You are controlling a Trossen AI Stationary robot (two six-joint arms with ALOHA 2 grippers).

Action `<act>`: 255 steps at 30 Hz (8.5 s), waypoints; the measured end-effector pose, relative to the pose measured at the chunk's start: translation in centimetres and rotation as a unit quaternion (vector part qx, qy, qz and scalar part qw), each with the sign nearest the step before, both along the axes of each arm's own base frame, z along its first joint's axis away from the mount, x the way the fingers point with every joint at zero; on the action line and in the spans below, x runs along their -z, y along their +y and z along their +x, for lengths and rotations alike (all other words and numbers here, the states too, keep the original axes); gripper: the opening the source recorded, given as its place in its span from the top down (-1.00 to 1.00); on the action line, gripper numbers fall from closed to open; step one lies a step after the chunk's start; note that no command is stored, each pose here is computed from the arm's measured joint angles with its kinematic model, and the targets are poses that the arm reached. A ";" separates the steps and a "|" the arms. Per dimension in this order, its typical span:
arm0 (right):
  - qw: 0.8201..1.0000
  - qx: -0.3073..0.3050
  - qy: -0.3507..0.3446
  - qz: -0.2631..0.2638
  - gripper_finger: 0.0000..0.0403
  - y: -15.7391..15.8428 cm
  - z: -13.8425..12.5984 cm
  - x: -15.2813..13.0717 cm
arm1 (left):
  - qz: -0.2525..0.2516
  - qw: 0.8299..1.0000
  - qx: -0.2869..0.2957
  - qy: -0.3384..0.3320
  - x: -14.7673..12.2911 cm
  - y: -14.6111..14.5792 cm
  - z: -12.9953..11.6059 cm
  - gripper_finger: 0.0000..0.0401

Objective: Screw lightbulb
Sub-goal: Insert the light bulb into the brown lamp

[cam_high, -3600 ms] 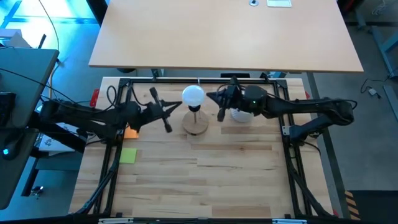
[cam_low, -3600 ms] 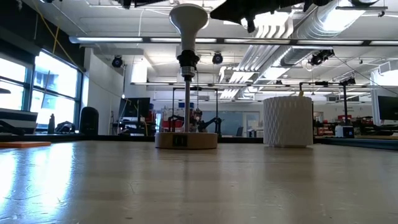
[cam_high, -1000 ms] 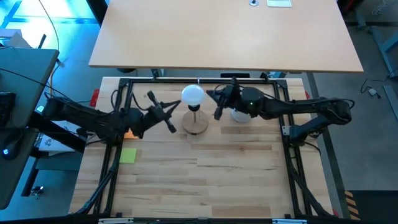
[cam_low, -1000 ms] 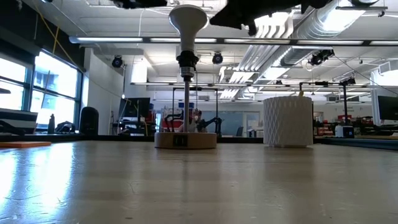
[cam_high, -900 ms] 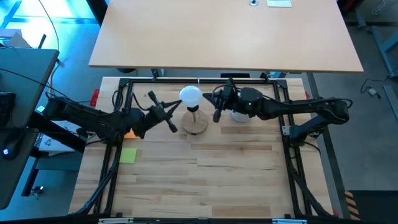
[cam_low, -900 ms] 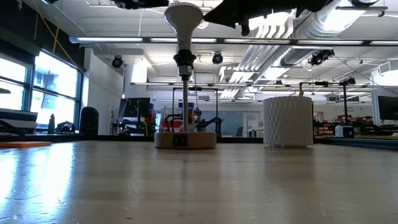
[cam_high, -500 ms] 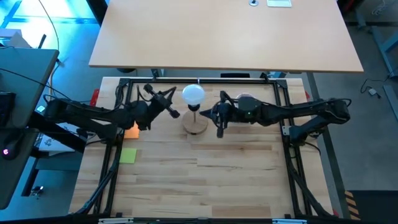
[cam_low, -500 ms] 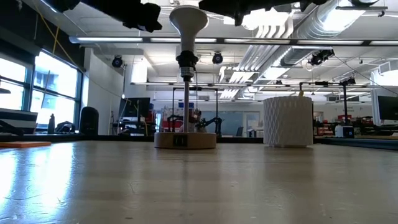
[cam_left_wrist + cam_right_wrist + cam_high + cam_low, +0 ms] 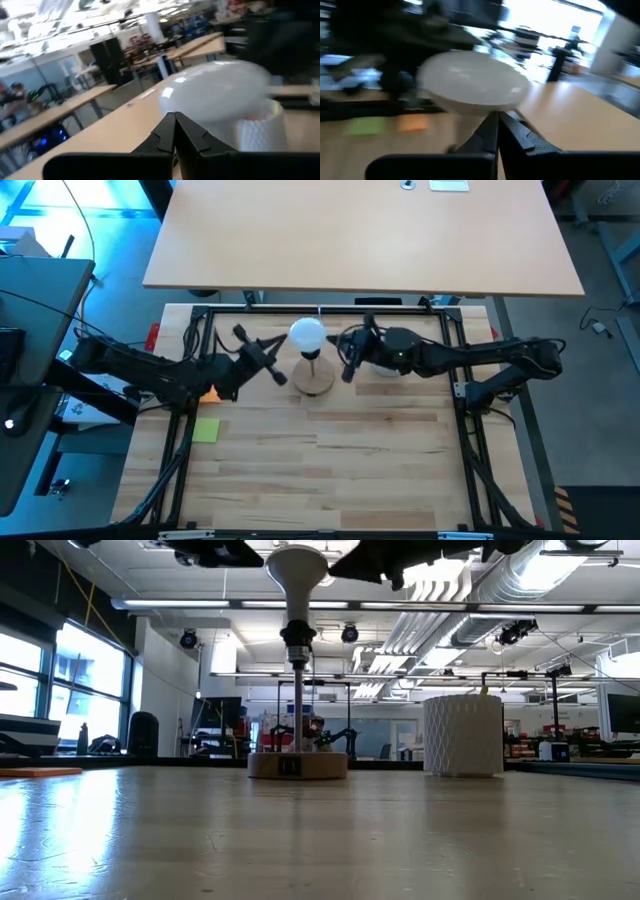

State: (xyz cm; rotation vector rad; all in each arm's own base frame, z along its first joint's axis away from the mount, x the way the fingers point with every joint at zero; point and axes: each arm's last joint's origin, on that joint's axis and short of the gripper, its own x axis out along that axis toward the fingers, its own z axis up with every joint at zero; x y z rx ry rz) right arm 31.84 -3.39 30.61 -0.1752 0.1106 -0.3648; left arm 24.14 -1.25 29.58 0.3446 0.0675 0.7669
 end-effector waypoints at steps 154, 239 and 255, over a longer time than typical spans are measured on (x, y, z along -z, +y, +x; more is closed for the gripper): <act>0.999 0.009 -0.028 0.023 1.00 1.2 -0.5 -0.9 | -0.006 0.998 0.021 0.057 -0.4 3.9 -0.6 1.00; 0.996 0.083 -0.038 0.005 1.00 0.3 -0.2 -0.8 | 0.030 0.996 -0.047 0.066 -0.3 3.4 0.1 1.00; 0.989 -0.128 -0.046 0.062 1.00 0.4 0.2 -0.6 | -0.001 0.999 -0.030 0.045 0.5 5.2 0.9 1.00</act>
